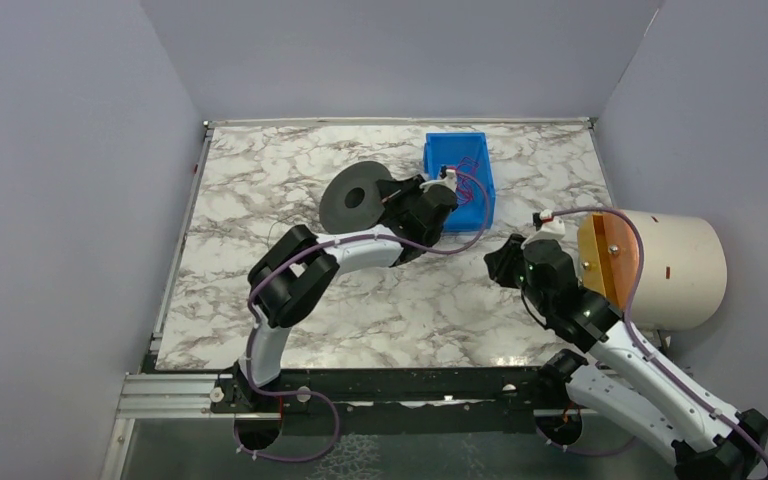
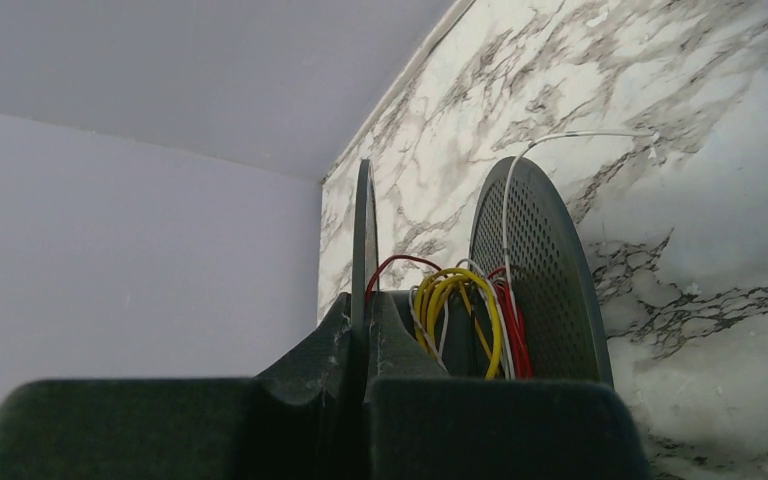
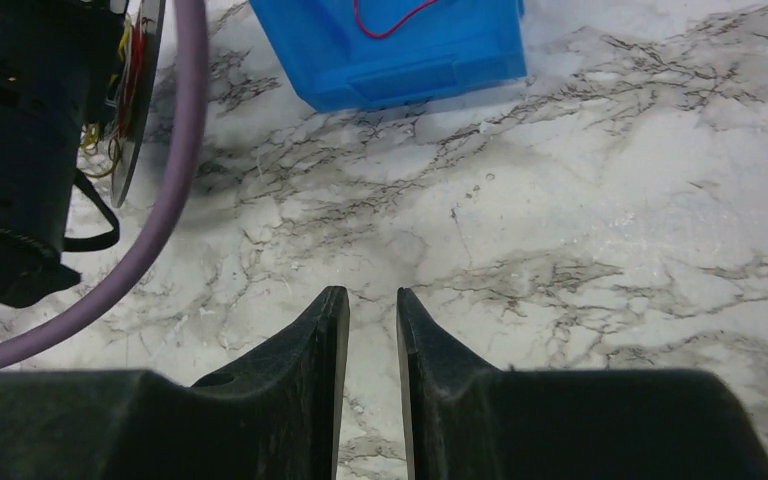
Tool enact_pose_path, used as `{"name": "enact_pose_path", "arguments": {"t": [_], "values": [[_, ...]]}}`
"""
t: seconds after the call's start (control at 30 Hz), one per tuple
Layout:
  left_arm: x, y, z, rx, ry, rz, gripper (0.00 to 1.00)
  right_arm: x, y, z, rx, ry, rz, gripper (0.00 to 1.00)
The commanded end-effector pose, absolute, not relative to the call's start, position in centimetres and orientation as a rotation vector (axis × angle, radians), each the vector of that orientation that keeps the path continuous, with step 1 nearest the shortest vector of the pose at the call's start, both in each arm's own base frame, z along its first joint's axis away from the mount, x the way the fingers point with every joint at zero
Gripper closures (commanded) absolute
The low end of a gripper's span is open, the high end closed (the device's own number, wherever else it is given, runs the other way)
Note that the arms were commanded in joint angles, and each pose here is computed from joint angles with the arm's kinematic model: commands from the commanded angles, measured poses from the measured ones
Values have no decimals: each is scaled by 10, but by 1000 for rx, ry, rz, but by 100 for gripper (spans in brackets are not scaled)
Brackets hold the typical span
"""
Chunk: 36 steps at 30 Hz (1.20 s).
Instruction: Wrap the cables
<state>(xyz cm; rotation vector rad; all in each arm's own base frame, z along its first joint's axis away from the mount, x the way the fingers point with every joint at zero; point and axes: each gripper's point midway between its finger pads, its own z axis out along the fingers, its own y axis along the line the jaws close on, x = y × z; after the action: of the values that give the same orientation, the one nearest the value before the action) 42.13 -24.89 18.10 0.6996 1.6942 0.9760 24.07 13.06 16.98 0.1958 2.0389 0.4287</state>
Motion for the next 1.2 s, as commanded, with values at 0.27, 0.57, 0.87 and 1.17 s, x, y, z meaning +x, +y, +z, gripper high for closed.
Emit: {"name": "enact_pose_path", "arguments": {"t": [0.27,0.57,0.87,1.17], "values": [[441,-244,152,643,1718,1107,100,233,116,173,223,2044,377,71],[444,-242,133,684,1731,1141,79,235,119,168,208,2073,360,71],[438,-248,119,657,1811,1013,44,238,124,170,174,2074,372,70],[415,-268,97,646,1961,708,19,237,126,181,174,2068,388,70]]}}
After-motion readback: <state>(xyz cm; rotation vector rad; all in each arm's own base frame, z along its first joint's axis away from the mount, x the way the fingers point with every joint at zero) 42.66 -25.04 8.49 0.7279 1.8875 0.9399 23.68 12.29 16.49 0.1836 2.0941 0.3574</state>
